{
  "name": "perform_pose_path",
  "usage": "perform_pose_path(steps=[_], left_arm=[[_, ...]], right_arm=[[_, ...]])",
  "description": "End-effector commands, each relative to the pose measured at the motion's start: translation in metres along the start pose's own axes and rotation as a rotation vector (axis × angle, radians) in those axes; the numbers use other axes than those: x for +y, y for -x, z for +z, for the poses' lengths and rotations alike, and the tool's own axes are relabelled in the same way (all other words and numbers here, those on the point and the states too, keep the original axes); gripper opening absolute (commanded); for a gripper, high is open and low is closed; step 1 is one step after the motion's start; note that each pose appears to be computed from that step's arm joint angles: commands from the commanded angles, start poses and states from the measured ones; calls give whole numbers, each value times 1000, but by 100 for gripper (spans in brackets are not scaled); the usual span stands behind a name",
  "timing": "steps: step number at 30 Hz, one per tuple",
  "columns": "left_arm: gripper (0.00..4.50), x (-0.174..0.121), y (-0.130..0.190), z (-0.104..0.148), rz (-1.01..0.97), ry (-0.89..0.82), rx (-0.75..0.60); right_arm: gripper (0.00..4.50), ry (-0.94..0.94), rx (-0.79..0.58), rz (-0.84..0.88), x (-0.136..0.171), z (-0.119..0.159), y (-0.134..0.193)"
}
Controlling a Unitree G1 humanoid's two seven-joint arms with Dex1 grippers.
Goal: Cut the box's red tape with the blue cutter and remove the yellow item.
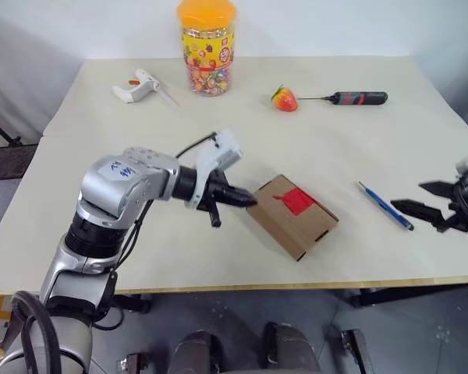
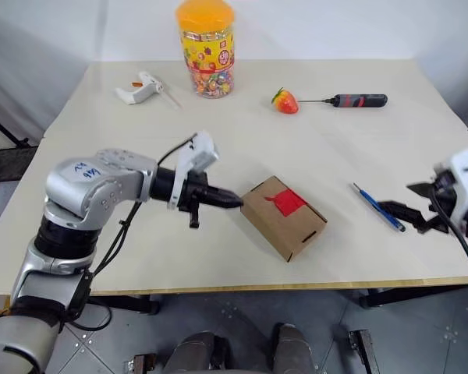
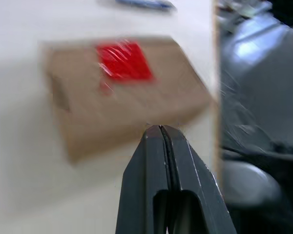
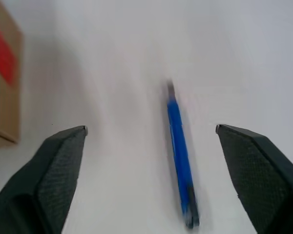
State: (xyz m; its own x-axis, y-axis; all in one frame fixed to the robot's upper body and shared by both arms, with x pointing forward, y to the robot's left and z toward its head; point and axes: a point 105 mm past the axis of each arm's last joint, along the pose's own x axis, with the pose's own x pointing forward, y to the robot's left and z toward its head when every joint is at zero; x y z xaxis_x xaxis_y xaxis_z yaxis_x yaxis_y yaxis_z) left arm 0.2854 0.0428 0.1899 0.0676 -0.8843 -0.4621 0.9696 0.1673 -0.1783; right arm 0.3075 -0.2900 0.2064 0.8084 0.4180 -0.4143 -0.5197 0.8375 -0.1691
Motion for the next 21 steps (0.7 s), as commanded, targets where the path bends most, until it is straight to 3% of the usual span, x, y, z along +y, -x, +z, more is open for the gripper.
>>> perform_pose_path(steps=[1, 5, 12, 16, 21], left_arm=[[0, -10, -11, -14, -16, -9, 31], [0, -1, -28, -20, 33, 37, -14], [0, 23, -43, -26, 175, 72, -58], [0, 32, -55, -29, 232, 83, -101], [0, 43, -59, -13, 293, 111, -180]], right_arm=[[388, 83, 42, 83, 14, 11, -26], [254, 123, 45, 105, 11, 26, -57], [8, 197, 116, 190, 16, 24, -96], [3, 289, 218, 418, 53, 6, -106], [3, 297, 158, 592, 94, 22, -96]])
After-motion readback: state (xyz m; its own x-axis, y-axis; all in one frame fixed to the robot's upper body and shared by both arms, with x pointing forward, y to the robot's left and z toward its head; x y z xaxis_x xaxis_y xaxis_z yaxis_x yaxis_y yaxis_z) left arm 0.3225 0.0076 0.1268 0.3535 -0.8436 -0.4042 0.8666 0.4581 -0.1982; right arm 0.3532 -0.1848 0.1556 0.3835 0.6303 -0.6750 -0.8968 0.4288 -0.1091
